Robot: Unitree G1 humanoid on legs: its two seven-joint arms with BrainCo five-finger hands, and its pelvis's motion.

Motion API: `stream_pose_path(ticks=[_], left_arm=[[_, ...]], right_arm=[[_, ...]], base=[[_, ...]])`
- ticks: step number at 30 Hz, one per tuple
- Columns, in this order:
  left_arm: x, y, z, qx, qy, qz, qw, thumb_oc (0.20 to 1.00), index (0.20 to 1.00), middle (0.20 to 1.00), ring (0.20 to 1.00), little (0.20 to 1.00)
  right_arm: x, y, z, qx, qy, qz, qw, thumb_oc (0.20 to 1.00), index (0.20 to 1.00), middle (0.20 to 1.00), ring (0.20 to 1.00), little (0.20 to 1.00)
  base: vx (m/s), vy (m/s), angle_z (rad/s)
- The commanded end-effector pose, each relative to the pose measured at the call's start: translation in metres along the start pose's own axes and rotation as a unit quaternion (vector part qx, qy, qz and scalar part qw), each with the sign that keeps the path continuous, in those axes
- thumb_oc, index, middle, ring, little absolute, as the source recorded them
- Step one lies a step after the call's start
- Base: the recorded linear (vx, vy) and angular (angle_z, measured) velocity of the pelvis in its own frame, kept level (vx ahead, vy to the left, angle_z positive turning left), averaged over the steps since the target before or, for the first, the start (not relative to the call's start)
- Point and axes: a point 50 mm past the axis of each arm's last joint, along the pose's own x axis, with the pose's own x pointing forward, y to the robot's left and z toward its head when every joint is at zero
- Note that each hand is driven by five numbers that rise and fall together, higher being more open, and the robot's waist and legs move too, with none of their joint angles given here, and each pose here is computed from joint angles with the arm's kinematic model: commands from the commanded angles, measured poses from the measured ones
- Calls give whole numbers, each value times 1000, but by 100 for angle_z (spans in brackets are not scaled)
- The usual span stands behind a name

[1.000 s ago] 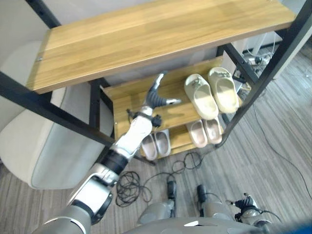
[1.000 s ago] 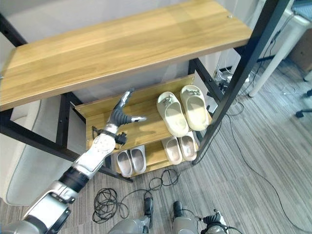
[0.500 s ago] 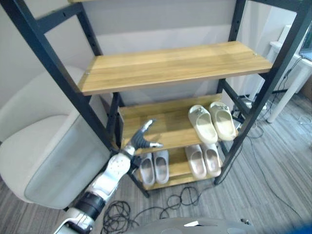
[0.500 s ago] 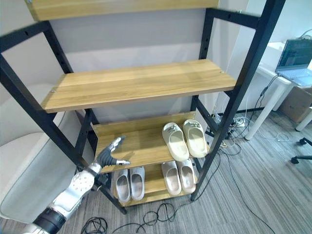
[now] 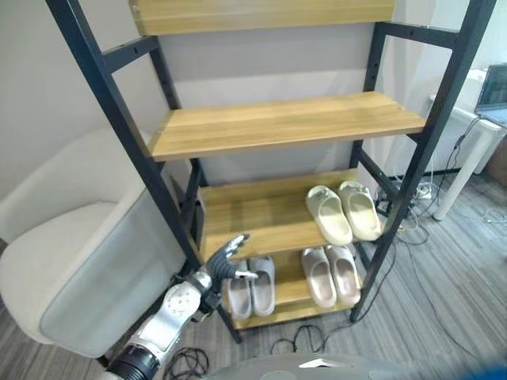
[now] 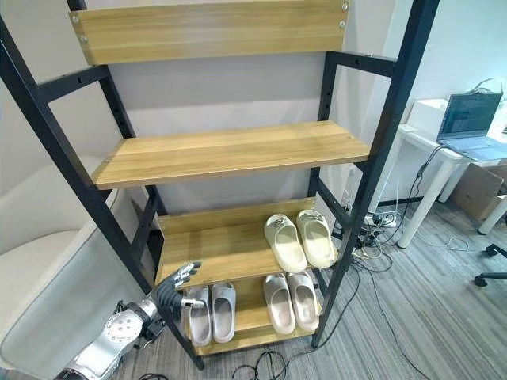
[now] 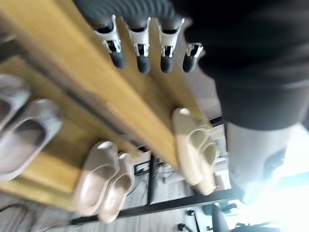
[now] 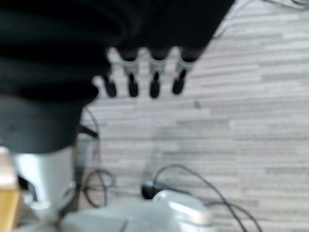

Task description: Arrange the slippers neatly on the shoe rack.

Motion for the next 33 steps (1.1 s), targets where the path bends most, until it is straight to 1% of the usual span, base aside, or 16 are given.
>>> stream_pose_path(ticks=[1, 3, 6, 7, 8, 10, 11, 13, 15, 16, 18, 19, 21, 25, 31, 33], left_arm=[[-12, 13, -10, -20, 13, -4, 1000, 1000, 1000, 1000, 1000, 1000], [-24, 12, -29, -21, 55, -19, 998, 1000, 1000, 1000, 1000, 1000], [-30, 11, -43, -28, 83, -21, 996, 1000, 1000, 1000, 1000, 1000], [-36, 8, -59, -39, 119, -17, 992, 1000, 1000, 1000, 1000, 1000], [-36, 8, -59, -39, 119, -17, 992, 1000, 1000, 1000, 1000, 1000], [-44, 8, -80, -30, 168, -3, 985, 1000, 1000, 1000, 1000, 1000], [-44, 7, -80, -29, 168, -2, 985, 1000, 1000, 1000, 1000, 1000], [-52, 7, -96, -16, 208, 5, 978, 1000, 1000, 1000, 1000, 1000], [-62, 2, -118, -8, 264, 11, 964, 1000, 1000, 1000, 1000, 1000], [-68, -4, -133, 9, 312, 15, 950, 1000, 1000, 1000, 1000, 1000], [-70, -8, -141, 15, 337, 22, 941, 1000, 1000, 1000, 1000, 1000], [-78, -14, -155, 20, 385, 36, 922, 1000, 1000, 1000, 1000, 1000], [-83, -19, -163, 31, 419, 42, 906, 1000, 1000, 1000, 1000, 1000], [-87, -33, -168, 36, 441, 31, 896, 1000, 1000, 1000, 1000, 1000], [-79, -56, -165, 41, 434, -6, 900, 1000, 1000, 1000, 1000, 1000], [-70, -64, -159, 57, 417, -24, 907, 1000, 1000, 1000, 1000, 1000]], right_arm=[[0, 0, -1, 5, 2, 12, 1000, 1000, 1000, 1000, 1000, 1000], [0, -1, -7, 8, 15, 17, 1000, 1000, 1000, 1000, 1000, 1000], [0, -1, -11, 10, 21, 18, 1000, 1000, 1000, 1000, 1000, 1000], [0, -2, -15, 15, 28, 19, 999, 1000, 1000, 1000, 1000, 1000], [0, -3, -15, 15, 28, 19, 999, 1000, 1000, 1000, 1000, 1000], [0, -6, -17, 20, 34, 16, 999, 1000, 1000, 1000, 1000, 1000], [0, -7, -17, 20, 34, 16, 999, 1000, 1000, 1000, 1000, 1000], [1, -10, -19, 24, 37, 14, 999, 1000, 1000, 1000, 1000, 1000], [1, -12, -20, 28, 39, 12, 999, 1000, 1000, 1000, 1000, 1000], [1, -15, -19, 32, 40, 9, 999, 1000, 1000, 1000, 1000, 1000], [2, -18, -19, 35, 40, 6, 999, 1000, 1000, 1000, 1000, 1000], [3, -21, -16, 41, 37, 3, 998, 1000, 1000, 1000, 1000, 1000], [4, -26, -15, 52, 37, 0, 998, 1000, 1000, 1000, 1000, 1000], [5, -31, -12, 82, 35, -4, 996, 1000, 1000, 1000, 1000, 1000], [3, -27, -18, 114, 47, 3, 992, 1000, 1000, 1000, 1000, 1000], [2, -22, -21, 125, 53, 6, 991, 1000, 1000, 1000, 1000, 1000]], base=[[-31, 25, -1], [0, 0, 0], [0, 0, 0], [0, 0, 0], [-17, 8, -5], [-15, 7, -6], [0, 0, 0], [0, 0, 0], [-4, 16, -5], [-4, 16, -7], [-3, 6, -2], [0, 0, 0], [0, 0, 0], [0, 0, 0], [0, -6, -2], [-1, -6, -2]])
